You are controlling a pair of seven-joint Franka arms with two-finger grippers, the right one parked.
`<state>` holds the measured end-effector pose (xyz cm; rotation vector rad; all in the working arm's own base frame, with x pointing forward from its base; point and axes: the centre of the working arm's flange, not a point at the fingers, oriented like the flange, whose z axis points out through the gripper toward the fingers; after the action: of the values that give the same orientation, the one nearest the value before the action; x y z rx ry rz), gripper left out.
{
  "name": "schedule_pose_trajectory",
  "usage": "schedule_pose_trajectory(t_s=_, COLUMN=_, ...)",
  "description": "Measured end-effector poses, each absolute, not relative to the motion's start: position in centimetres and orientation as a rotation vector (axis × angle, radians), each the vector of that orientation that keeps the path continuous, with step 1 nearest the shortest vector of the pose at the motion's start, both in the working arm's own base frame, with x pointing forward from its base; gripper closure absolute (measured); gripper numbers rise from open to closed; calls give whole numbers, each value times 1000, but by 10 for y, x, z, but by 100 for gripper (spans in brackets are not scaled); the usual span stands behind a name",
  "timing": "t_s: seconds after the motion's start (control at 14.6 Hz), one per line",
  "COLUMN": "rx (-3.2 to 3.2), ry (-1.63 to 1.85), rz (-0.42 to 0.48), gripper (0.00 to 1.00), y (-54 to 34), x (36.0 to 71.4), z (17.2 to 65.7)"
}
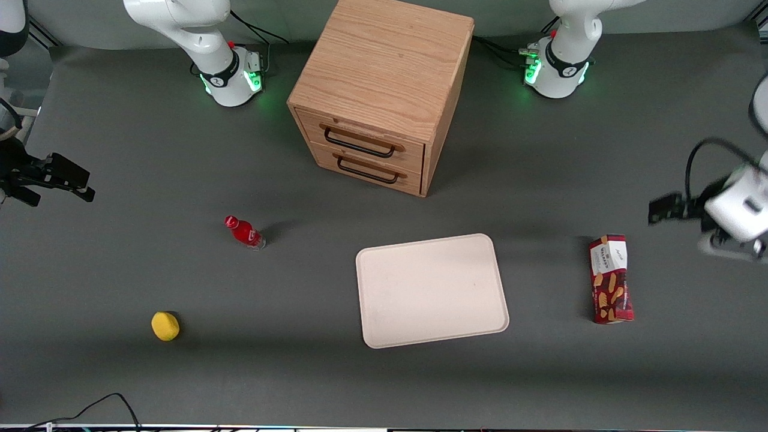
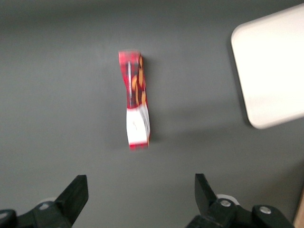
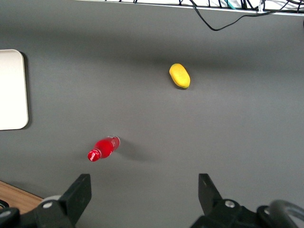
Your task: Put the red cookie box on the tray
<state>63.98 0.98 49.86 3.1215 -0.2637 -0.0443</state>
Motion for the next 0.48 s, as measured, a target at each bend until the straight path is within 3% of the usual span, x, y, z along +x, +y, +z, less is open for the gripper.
schedule_pose_trajectory(t_s=0.48, rx=3148, ry=-284, rz=-9, gripper=0, y=25, x=698, z=346)
